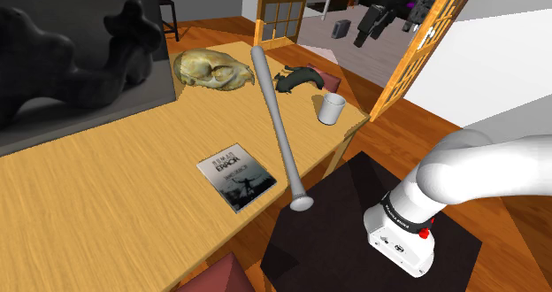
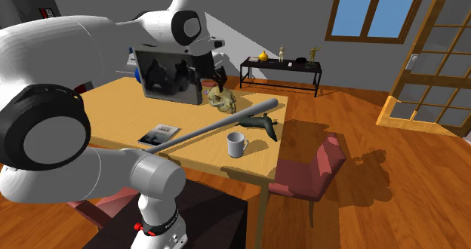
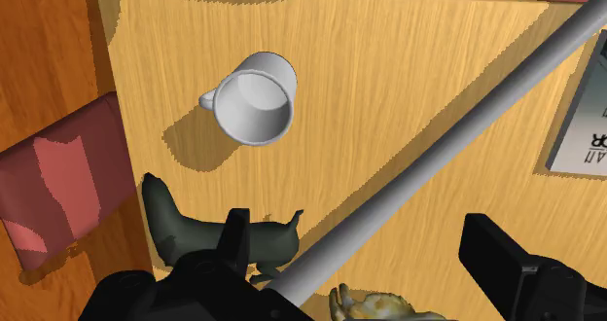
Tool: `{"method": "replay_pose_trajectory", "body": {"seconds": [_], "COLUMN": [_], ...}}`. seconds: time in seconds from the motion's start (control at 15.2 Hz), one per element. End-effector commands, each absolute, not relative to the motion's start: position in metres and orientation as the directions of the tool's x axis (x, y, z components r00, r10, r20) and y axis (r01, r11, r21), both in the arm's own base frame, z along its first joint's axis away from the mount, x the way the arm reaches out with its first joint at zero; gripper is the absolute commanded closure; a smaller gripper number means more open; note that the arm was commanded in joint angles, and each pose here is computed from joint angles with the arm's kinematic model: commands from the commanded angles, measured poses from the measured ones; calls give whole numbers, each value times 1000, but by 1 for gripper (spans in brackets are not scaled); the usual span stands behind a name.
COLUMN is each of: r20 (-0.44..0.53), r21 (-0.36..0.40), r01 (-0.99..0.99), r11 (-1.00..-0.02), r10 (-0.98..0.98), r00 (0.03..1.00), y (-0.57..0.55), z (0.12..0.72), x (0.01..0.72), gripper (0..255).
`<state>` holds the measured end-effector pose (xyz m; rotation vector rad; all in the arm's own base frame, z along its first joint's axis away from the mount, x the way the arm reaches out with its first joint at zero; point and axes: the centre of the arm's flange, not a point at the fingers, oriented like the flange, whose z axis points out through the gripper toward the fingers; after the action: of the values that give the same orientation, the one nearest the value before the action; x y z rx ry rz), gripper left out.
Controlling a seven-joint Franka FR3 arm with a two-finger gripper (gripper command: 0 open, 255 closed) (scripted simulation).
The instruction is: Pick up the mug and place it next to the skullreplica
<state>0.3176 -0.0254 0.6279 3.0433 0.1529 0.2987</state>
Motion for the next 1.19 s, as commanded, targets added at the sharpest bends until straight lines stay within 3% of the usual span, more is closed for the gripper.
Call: {"method": "replay_pose_trajectory", "body": {"seconds": [0.0, 1.12], "r20": [190, 35], "r21": [89, 71], "r01": [91, 111], "r11": [-992, -991], "r10": [107, 114], "r00": [976, 993], "y": [-25, -66], "z": [628, 416], "x": [318, 391], "gripper": [0, 0]}}
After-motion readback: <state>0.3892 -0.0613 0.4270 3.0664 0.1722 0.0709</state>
